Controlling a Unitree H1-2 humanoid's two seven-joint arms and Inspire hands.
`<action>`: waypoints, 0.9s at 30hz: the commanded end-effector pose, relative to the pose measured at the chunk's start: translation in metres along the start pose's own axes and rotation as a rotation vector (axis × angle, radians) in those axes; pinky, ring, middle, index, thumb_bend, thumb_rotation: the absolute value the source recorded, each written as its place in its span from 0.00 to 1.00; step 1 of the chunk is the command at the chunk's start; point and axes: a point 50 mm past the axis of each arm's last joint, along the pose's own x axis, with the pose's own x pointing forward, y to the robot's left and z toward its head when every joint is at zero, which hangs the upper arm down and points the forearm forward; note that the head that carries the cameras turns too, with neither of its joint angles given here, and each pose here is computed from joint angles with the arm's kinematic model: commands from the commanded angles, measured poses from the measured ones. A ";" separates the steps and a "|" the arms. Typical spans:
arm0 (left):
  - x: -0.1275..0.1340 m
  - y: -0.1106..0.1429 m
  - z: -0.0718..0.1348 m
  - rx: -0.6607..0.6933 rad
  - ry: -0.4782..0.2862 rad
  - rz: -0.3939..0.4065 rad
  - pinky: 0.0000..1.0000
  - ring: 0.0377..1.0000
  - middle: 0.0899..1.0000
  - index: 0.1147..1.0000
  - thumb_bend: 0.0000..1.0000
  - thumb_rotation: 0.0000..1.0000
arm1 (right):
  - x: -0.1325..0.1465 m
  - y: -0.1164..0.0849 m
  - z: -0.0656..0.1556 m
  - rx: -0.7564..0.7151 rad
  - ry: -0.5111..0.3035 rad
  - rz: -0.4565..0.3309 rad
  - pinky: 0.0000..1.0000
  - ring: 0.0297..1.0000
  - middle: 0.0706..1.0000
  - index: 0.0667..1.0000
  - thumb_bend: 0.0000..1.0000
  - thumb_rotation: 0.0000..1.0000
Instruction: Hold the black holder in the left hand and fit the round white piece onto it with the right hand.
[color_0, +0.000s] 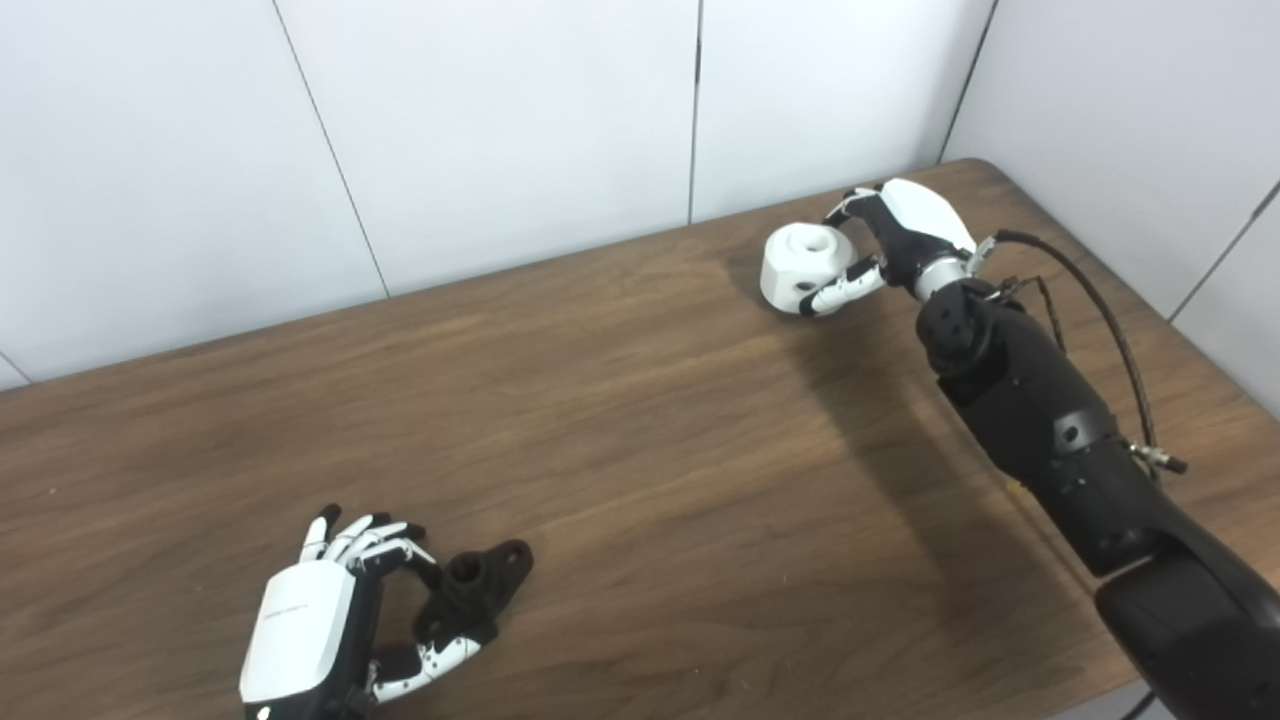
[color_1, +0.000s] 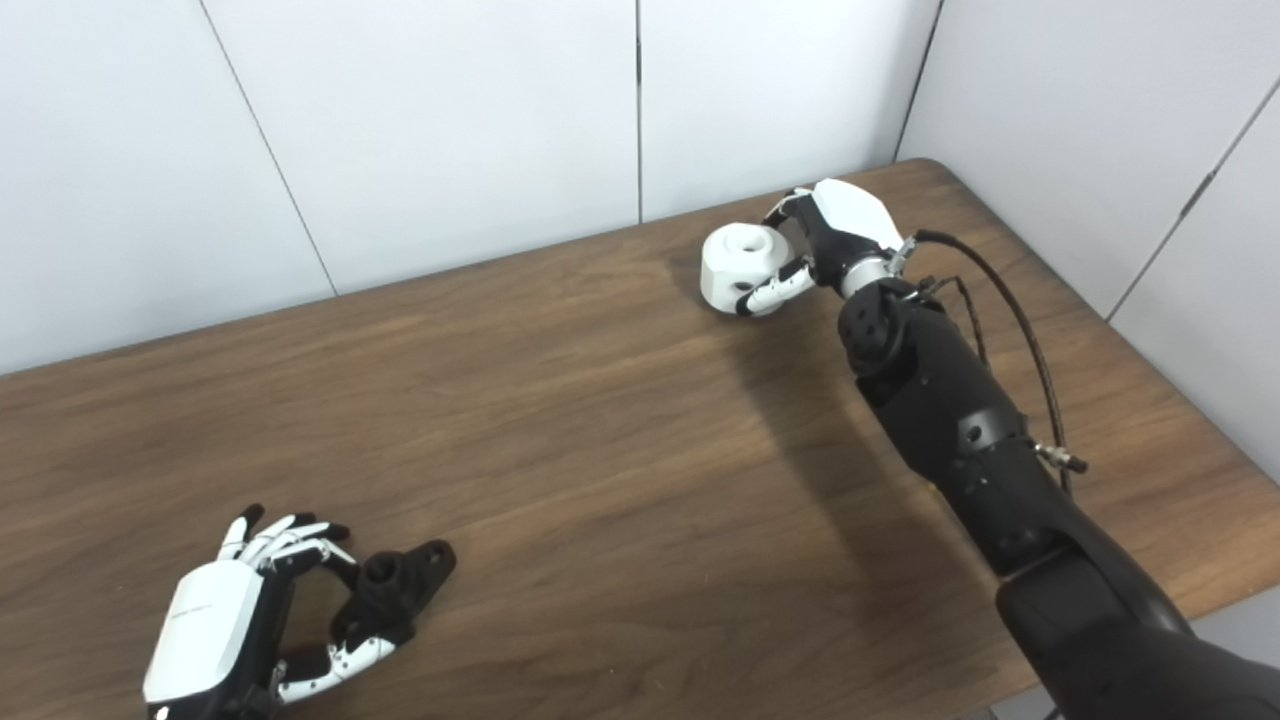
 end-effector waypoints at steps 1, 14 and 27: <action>-0.002 0.002 -0.007 0.053 0.027 -0.013 1.00 0.85 0.73 0.42 0.52 0.05 | 0.009 -0.026 0.019 0.008 -0.060 -0.086 1.00 0.99 0.91 0.64 0.87 0.25; -0.002 0.002 -0.006 0.058 0.030 -0.016 1.00 0.85 0.73 0.42 0.52 0.05 | 0.008 -0.023 0.016 0.008 -0.066 -0.096 1.00 0.98 0.84 0.46 0.53 0.14; -0.003 0.003 -0.006 0.059 0.030 -0.017 1.00 0.86 0.73 0.42 0.52 0.05 | 0.004 -0.021 0.016 -0.005 -0.078 -0.098 1.00 0.96 0.79 0.45 0.52 0.14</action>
